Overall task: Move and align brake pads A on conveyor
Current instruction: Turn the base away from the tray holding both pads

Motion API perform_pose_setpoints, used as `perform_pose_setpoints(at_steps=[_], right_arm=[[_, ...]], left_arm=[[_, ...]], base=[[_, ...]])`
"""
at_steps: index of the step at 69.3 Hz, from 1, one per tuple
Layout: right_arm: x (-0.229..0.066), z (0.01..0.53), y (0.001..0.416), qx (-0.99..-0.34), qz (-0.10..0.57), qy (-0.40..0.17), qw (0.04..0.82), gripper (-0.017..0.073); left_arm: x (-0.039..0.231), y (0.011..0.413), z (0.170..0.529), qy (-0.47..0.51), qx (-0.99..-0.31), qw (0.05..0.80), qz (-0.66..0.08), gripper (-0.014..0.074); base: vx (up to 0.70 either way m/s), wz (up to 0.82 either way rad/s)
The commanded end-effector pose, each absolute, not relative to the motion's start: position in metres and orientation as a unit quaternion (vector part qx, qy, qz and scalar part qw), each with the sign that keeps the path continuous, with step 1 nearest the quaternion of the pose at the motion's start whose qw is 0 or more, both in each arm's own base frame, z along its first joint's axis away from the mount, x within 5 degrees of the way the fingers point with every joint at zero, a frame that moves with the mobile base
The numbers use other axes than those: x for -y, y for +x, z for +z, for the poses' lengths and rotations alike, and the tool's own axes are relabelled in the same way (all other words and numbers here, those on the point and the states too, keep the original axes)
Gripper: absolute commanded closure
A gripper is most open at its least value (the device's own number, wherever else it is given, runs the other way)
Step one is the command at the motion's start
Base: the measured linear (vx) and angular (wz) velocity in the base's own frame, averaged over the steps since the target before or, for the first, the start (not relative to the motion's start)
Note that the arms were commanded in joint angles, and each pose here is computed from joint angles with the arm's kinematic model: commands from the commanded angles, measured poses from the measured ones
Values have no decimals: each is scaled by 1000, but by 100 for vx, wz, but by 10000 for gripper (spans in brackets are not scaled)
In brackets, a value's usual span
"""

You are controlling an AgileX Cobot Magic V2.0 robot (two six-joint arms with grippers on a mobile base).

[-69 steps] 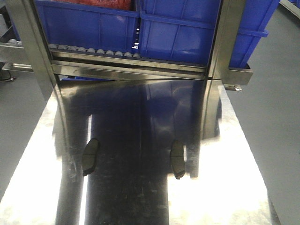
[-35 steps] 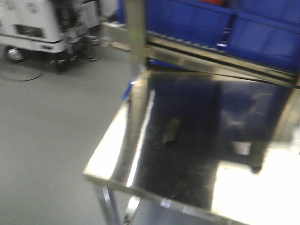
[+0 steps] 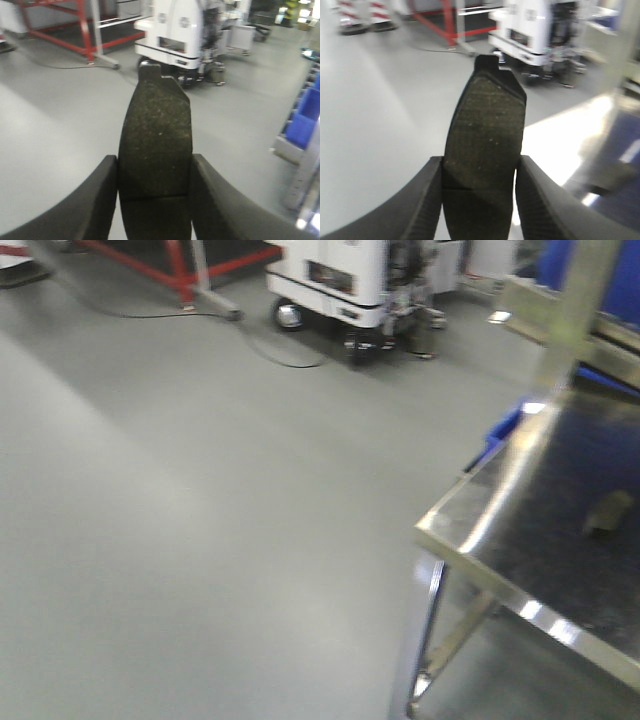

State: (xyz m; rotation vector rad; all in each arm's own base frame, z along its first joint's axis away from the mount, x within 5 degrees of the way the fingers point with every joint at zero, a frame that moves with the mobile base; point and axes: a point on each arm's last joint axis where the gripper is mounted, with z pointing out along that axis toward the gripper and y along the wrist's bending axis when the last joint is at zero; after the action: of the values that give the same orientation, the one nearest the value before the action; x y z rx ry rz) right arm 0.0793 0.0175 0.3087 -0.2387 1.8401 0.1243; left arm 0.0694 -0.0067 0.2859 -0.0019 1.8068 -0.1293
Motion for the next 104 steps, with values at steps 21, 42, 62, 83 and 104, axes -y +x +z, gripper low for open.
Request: perform_pose_setpoints(at_steps=[21,42,62,83,104], right_arm=[[-18,327,81,-755,53,-101,645,564],[-18,327,81,-755,53,-101,645,564],[-18,327,81,-755,53,-101,645,564],[-18,327,81,-755,53,-101,645,564],[-18,327,81,-755,53,-101,645,564]], left_arm=[[7,70,304,-4,-747,661,-66,599],[7,70,304,-4,-747,661,-66,599],[7,70,304,-4,-747,661,-66,599],[7,70,304,-4,-747,661,-66,599],[7,70,304,-4,-747,661,-66,599]], base=[[-21,84],[-14,75],[-3,65],[6,38],[20,37]])
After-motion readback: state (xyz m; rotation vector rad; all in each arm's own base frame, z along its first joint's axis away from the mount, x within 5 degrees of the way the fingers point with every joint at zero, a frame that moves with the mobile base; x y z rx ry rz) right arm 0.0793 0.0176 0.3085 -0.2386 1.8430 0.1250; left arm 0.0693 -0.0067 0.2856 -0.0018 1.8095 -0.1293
